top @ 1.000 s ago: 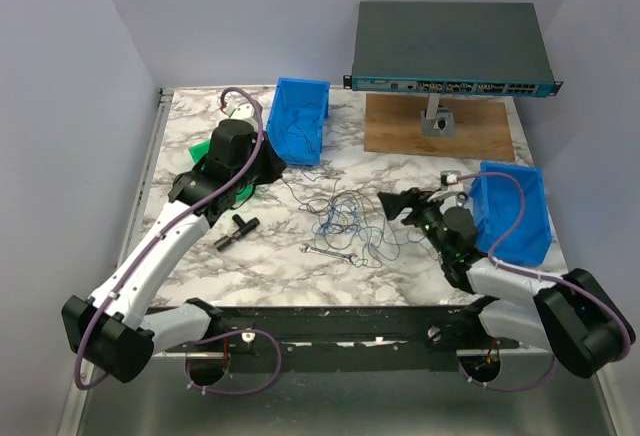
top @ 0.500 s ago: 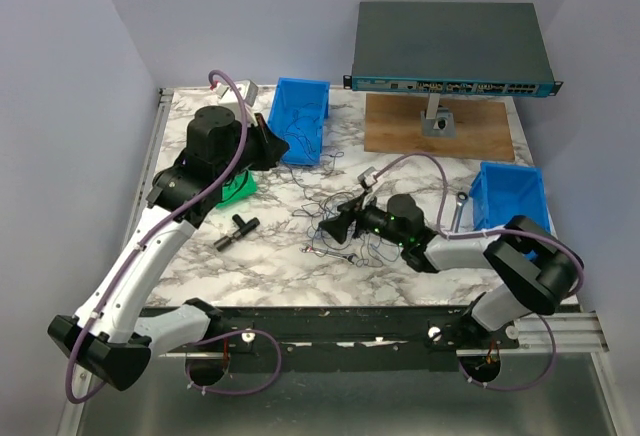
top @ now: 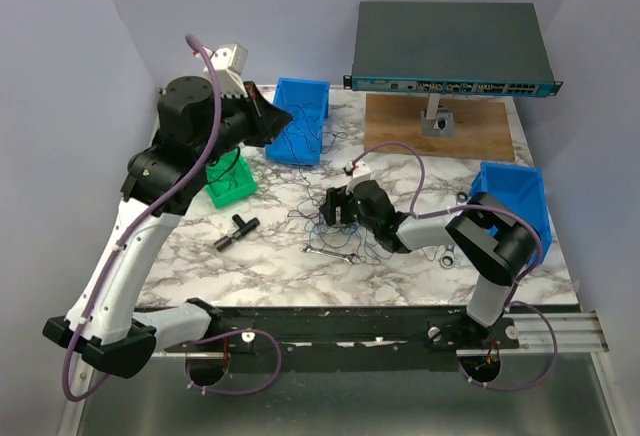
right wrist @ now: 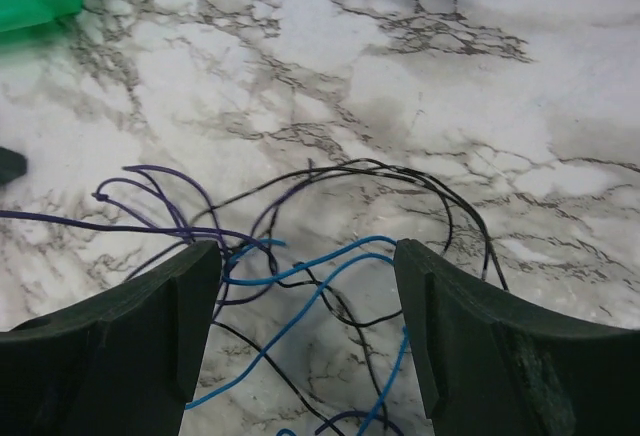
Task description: Untangle the cables
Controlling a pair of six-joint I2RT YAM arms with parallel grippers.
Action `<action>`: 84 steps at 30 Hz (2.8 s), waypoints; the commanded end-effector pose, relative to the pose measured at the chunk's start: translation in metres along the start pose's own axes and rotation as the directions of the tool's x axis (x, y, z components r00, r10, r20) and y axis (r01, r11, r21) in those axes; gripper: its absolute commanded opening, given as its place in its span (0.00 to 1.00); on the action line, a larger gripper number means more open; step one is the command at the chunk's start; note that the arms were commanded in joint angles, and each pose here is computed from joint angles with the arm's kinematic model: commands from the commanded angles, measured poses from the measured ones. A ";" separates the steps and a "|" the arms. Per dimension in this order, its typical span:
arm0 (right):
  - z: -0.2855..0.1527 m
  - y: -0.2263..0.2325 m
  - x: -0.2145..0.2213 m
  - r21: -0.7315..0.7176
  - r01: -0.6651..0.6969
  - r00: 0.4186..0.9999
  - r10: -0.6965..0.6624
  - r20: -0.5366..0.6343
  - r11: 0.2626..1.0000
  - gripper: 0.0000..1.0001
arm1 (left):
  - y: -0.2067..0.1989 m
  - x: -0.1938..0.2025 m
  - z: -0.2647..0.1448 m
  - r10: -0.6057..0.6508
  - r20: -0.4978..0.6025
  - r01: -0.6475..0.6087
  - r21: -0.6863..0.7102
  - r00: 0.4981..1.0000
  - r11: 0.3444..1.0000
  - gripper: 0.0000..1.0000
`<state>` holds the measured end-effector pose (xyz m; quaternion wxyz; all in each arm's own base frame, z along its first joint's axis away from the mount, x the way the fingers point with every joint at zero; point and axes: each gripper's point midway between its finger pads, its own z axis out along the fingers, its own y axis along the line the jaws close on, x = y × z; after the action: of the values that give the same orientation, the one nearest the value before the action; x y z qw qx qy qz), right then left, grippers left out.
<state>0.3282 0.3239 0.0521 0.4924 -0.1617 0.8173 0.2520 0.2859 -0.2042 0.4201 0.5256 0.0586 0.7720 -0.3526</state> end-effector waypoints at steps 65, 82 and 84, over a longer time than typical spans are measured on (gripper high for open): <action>-0.108 -0.121 -0.053 0.333 -0.363 0.894 0.225 0.387 0.870 0.88 | 0.237 -0.070 -0.059 -0.004 0.274 0.230 -0.801 0.962 0.553 0.00; -0.110 -0.121 -0.055 0.333 -0.360 0.894 0.219 0.392 0.872 0.88 | 0.319 0.008 -0.036 -0.180 0.150 0.196 -0.942 0.972 0.273 0.00; -0.110 -0.121 -0.055 0.333 -0.360 0.893 0.219 0.392 0.872 0.88 | 0.326 0.023 -0.029 -0.224 0.122 0.180 -0.948 0.967 0.262 0.00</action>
<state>0.3387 0.1611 0.1079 0.5966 0.1228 0.7746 0.1701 0.4084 0.0443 0.2809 0.4408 -0.3354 0.8279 0.0884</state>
